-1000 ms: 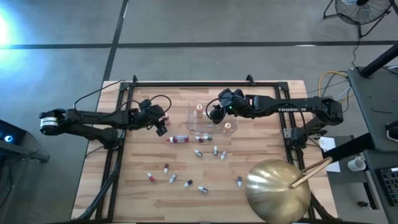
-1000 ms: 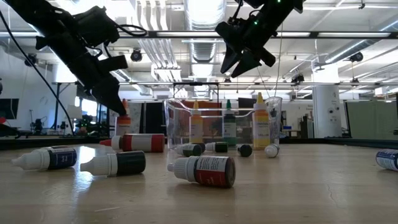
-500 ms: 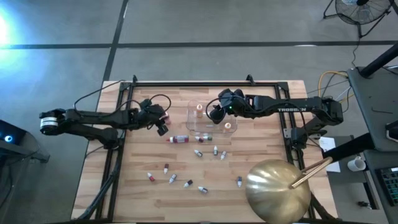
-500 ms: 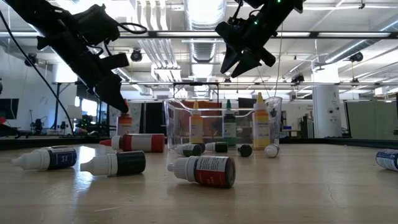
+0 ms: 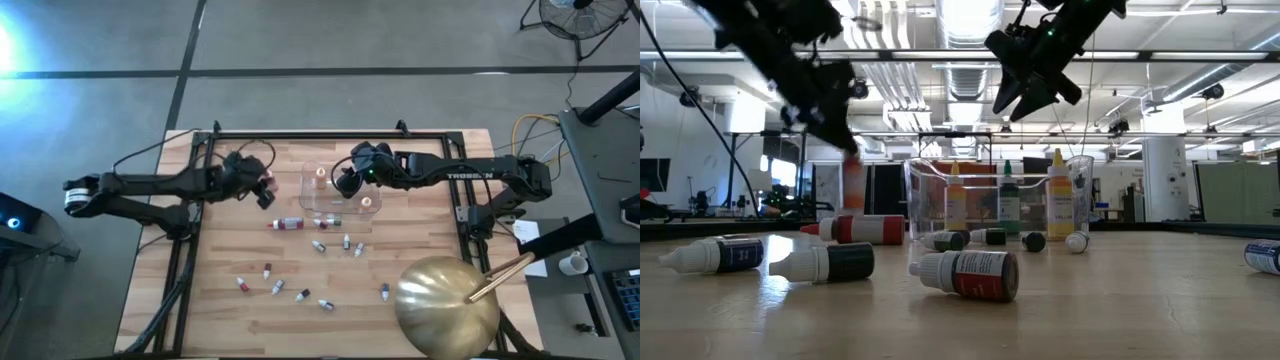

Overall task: Pick & Place food coloring
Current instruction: Put the large orange food coloring bottle in the transparent bin

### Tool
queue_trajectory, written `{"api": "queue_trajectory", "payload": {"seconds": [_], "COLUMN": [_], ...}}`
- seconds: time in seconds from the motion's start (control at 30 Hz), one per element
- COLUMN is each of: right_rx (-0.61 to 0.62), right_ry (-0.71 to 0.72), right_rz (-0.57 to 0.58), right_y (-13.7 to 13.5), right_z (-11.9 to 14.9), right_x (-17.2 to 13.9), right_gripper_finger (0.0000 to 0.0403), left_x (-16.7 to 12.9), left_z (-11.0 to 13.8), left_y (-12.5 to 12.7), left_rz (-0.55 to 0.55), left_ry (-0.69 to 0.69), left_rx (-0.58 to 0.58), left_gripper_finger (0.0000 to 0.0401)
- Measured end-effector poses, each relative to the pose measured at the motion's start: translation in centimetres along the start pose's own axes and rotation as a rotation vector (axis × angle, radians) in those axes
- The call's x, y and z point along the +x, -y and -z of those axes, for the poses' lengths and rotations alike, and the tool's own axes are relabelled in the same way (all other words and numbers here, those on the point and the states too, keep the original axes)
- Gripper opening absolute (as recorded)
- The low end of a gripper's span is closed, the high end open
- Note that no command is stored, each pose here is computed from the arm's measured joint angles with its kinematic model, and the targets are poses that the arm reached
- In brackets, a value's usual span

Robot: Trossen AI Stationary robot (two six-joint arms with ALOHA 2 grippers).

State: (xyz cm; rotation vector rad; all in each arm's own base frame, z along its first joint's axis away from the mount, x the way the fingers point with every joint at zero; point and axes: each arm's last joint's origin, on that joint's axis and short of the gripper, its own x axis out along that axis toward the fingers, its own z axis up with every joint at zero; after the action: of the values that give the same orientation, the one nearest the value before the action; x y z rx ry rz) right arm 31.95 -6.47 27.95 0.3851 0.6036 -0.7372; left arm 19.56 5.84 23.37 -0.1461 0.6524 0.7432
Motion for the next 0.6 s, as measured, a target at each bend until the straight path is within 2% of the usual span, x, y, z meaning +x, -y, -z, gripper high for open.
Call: {"api": "queue_trajectory", "payload": {"seconds": [0.17,0.27,0.43,0.6], "right_rx": [0.001,0.002,0.027,0.043], "right_ry": [0.008,0.011,0.057,0.144], "right_rz": [-0.004,-0.005,-0.03,-0.002], "right_y": [-0.1,-0.1,-0.1,0.3], "right_z": [-0.3,-0.4,-1.6,-2.9], "right_x": [-0.2,-0.2,-1.5,-3.5], "right_gripper_finger": [0.0192,0.0192,0.0192,0.0192], "left_x": [-3.0,-4.0,-3.1,-1.2], "left_z": [-5.6,-7.9,-9.3,-9.7], "left_y": [0.0,0.2,2.0,5.5], "left_rz": [0.045,0.082,0.165,0.2], "left_ry": [0.142,0.199,0.177,0.151], "left_rx": [-0.01,0.007,0.059,0.191], "left_gripper_finger": [0.0087,0.0086,0.0086,0.0085]}}
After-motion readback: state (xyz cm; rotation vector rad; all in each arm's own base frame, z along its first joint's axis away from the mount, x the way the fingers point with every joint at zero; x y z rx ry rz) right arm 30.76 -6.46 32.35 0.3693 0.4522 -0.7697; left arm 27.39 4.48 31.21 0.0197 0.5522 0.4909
